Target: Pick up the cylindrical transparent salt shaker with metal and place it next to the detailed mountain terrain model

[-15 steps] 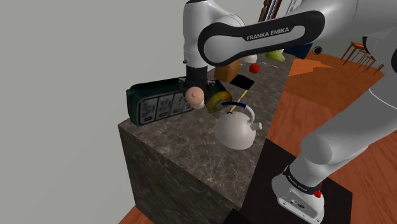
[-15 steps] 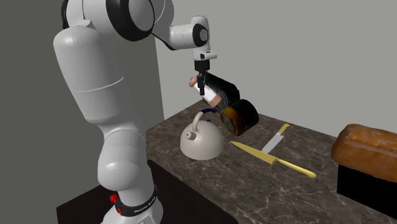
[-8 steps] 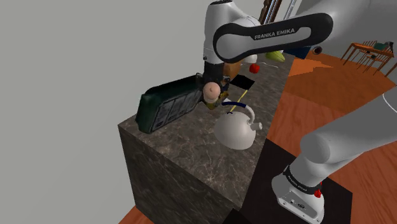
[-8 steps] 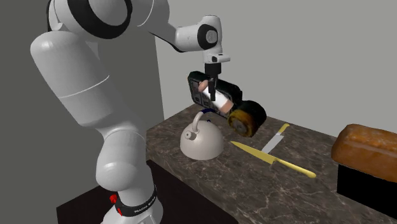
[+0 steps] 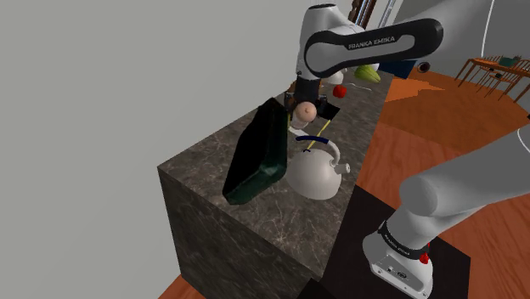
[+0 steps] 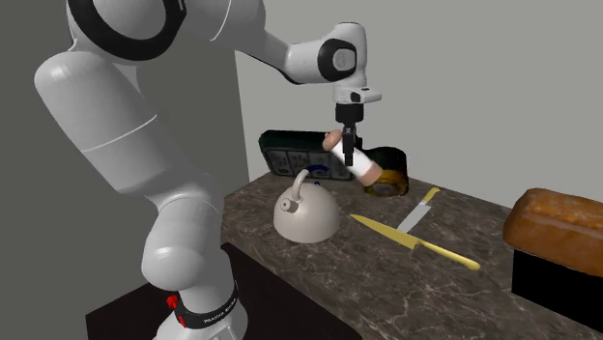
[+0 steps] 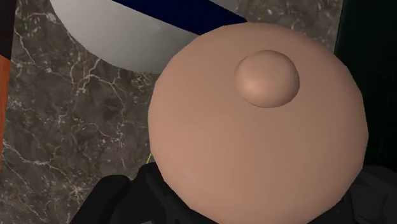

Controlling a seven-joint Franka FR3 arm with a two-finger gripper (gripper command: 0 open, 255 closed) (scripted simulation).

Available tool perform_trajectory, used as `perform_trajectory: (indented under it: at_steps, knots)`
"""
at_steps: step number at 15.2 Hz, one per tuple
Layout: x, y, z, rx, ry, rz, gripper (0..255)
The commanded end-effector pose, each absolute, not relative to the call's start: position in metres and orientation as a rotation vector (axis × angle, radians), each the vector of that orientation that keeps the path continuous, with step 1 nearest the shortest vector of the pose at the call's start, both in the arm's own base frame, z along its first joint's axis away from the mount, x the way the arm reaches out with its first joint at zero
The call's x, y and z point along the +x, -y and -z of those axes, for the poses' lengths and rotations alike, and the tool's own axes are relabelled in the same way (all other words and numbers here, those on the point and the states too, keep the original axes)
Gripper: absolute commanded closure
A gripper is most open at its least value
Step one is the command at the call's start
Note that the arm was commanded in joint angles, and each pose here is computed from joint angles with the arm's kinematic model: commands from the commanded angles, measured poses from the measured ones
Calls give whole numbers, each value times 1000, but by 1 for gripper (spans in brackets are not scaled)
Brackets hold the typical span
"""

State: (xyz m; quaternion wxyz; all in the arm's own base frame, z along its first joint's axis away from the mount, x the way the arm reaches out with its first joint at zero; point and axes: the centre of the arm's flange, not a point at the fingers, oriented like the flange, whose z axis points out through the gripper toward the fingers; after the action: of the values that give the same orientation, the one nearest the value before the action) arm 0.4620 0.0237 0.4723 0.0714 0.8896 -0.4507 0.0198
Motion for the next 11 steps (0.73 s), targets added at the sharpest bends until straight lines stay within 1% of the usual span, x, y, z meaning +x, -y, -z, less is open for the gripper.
perform_trajectory:
  at_steps: [1, 11]
  knots:
    - [460, 5, -471, 2673, 1357, -58, 255]
    - [449, 137, -471, 2673, 1357, -58, 255]
